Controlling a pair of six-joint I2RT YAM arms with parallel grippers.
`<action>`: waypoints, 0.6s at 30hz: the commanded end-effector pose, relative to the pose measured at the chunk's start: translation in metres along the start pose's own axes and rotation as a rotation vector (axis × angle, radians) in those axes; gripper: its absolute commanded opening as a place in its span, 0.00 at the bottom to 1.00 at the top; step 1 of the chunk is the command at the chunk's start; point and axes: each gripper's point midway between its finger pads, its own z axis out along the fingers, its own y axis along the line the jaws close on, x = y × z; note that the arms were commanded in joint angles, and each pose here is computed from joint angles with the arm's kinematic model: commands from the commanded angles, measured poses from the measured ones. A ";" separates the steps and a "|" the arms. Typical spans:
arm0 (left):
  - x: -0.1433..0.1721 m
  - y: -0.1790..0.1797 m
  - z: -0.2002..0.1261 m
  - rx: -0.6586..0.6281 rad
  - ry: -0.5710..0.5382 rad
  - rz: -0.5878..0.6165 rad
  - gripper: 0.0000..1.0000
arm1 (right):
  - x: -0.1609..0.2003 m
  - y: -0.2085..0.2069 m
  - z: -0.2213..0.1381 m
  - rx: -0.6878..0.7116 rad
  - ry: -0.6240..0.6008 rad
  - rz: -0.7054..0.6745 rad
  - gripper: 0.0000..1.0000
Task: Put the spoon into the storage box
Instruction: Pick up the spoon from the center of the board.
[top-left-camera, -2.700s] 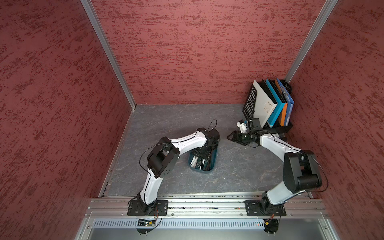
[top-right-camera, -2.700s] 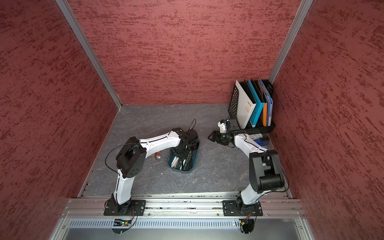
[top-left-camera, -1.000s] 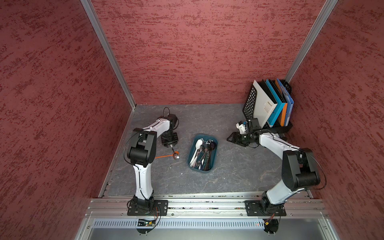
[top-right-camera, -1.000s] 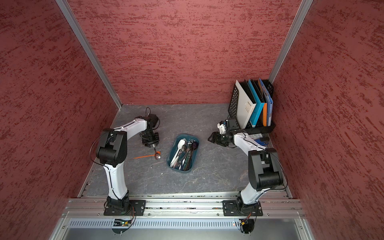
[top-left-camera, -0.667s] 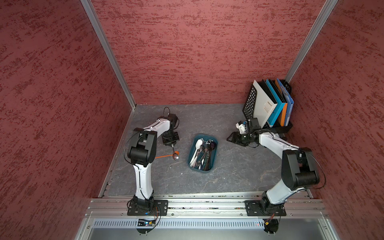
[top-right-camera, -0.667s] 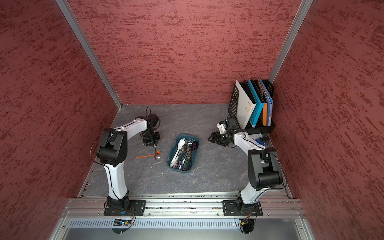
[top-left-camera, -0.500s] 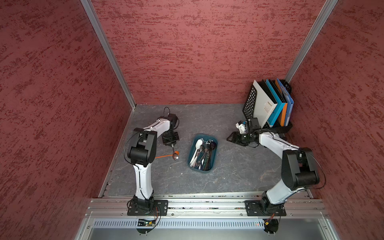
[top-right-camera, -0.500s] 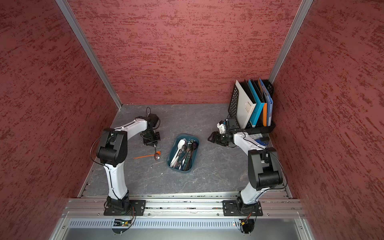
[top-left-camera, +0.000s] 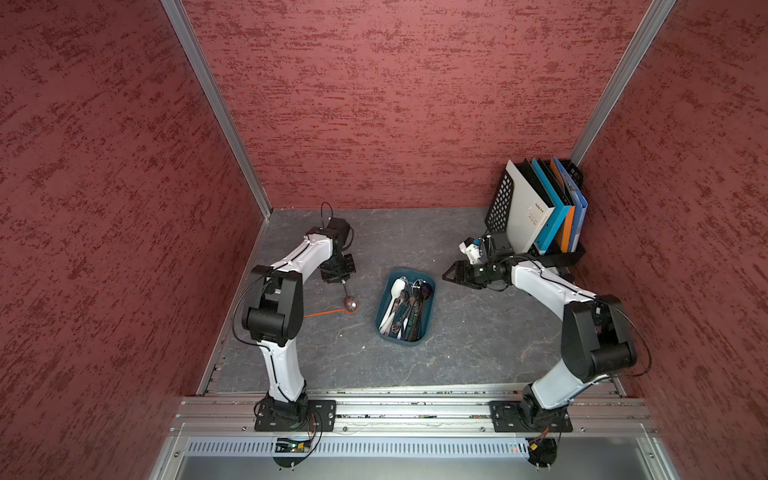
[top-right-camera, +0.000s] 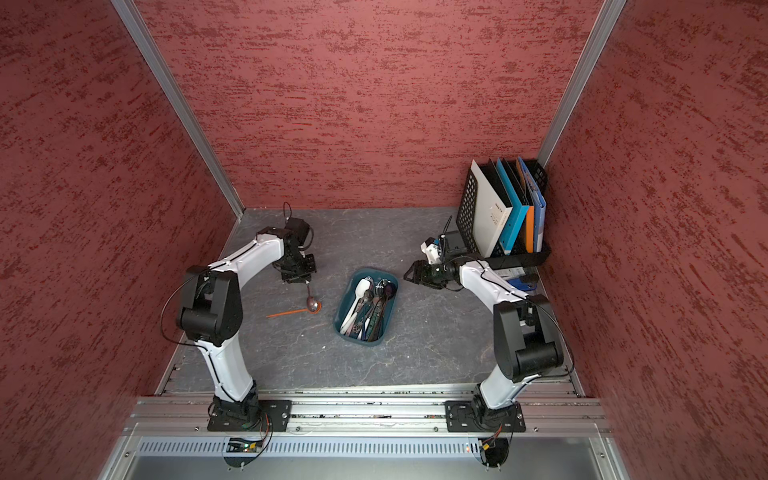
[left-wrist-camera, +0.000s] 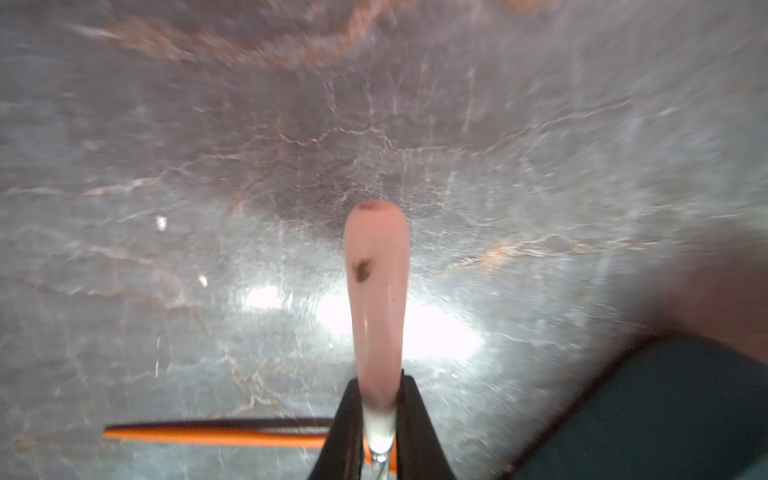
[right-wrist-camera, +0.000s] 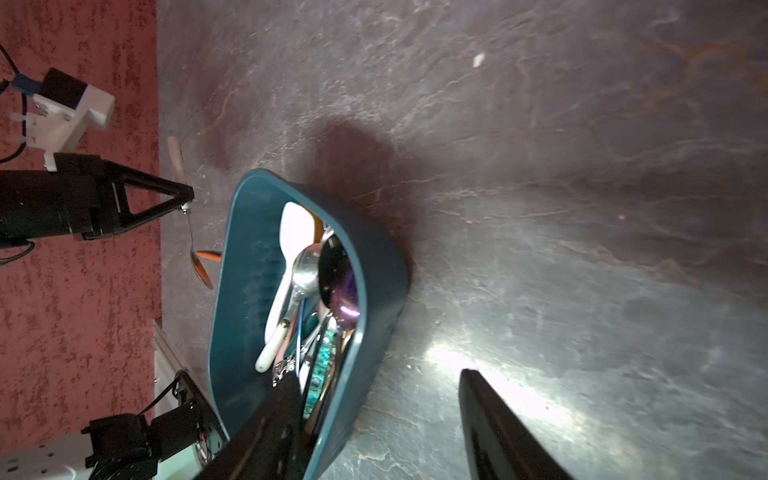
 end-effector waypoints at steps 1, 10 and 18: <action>-0.010 -0.009 -0.019 0.104 -0.040 -0.146 0.00 | -0.006 0.029 0.007 -0.059 0.007 -0.037 0.63; -0.006 -0.030 -0.032 0.273 -0.076 -0.403 0.00 | -0.004 0.072 0.020 -0.111 0.002 -0.051 0.63; -0.005 -0.072 -0.045 0.382 -0.234 -0.619 0.00 | -0.031 0.092 -0.002 -0.147 -0.156 0.312 0.63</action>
